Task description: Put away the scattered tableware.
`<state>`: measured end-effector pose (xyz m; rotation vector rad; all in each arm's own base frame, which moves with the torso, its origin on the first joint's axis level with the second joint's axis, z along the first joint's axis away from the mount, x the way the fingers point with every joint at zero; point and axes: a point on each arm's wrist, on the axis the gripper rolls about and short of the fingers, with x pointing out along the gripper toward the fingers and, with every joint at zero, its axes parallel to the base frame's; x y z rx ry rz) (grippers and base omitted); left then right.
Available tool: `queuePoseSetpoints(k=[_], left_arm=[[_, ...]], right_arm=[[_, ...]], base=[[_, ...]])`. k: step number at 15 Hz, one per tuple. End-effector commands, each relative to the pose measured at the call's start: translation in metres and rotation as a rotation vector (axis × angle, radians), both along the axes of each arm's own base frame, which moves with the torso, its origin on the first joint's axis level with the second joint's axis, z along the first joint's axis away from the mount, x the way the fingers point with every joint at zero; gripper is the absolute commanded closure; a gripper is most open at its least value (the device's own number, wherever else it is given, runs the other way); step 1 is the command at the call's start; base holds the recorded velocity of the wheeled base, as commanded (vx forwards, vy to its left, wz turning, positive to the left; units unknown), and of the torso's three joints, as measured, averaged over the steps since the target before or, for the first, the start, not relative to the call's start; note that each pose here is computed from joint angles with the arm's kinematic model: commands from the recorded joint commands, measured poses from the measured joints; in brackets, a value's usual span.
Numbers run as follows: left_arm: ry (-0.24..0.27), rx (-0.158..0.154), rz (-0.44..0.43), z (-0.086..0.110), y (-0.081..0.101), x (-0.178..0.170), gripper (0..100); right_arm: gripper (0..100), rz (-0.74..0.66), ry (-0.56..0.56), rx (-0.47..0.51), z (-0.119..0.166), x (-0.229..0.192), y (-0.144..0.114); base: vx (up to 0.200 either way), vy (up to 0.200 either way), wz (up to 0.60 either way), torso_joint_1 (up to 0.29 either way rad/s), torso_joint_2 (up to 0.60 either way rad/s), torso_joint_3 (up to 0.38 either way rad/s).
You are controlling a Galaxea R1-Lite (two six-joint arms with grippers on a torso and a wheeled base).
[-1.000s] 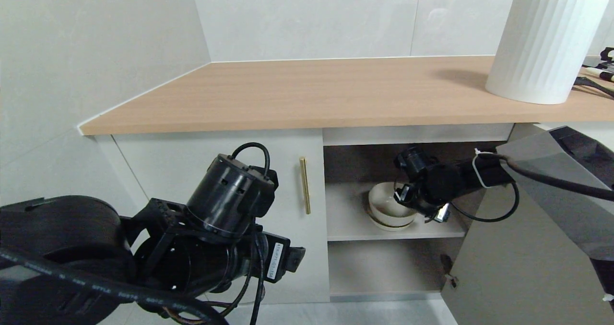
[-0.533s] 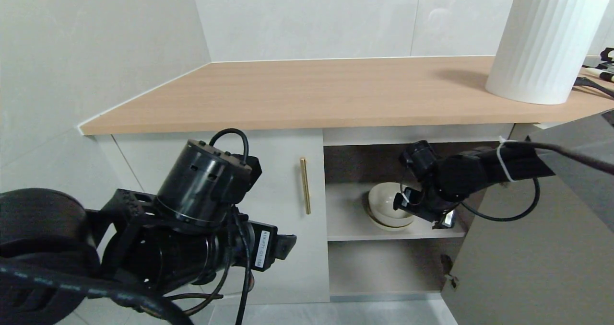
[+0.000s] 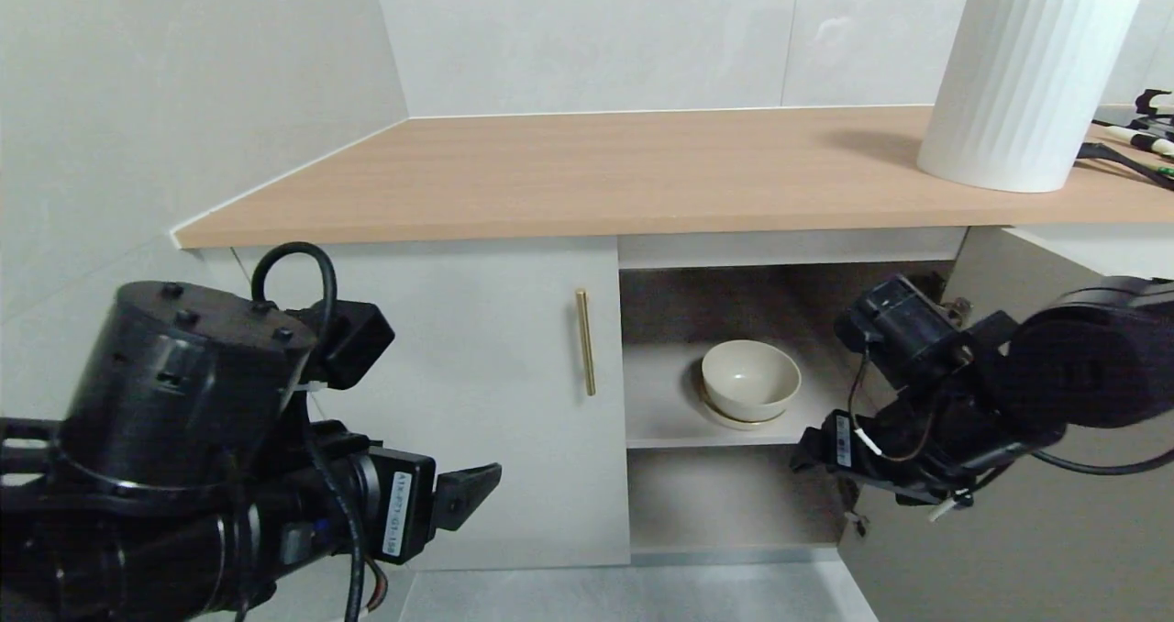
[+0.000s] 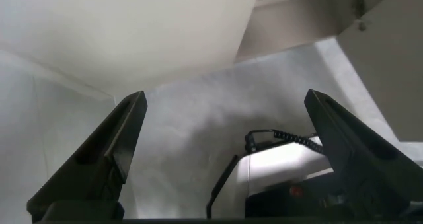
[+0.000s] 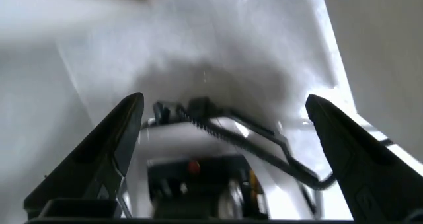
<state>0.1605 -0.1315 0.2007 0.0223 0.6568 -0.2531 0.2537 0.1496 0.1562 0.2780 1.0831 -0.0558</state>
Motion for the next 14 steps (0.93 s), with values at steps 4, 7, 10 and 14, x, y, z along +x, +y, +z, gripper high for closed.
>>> queuePoseSetpoints(k=[4, 7, 10, 14], left_arm=[[-0.014, -0.014, 0.0, 0.005, 0.003, -0.003, 0], [-0.008, -0.01, 0.001, 0.003, 0.002, -0.002, 0], [-0.009, -0.009, 0.0, 0.003, 0.002, -0.002, 0], [-0.006, -0.005, 0.001, 0.002, 0.002, -0.002, 0]], right_arm=[[0, 0.1, -0.09, 0.011, 0.029, -0.051, -0.022], [0, 0.154, -0.1, 0.007, 0.031, -0.065, -0.019], [0, 0.173, -0.091, -0.002, 0.028, -0.068, -0.018], [0, 0.185, -0.097, -0.004, 0.029, -0.076, -0.022]], base=[[-0.2, 0.0, 0.0, -0.005, 0.0, 0.008], [-0.2, 0.0, 0.0, 0.004, 0.0, 0.002], [-0.2, 0.0, 0.0, 0.001, 0.0, 0.001], [-0.1, 0.0, 0.0, 0.002, 0.0, 0.002]])
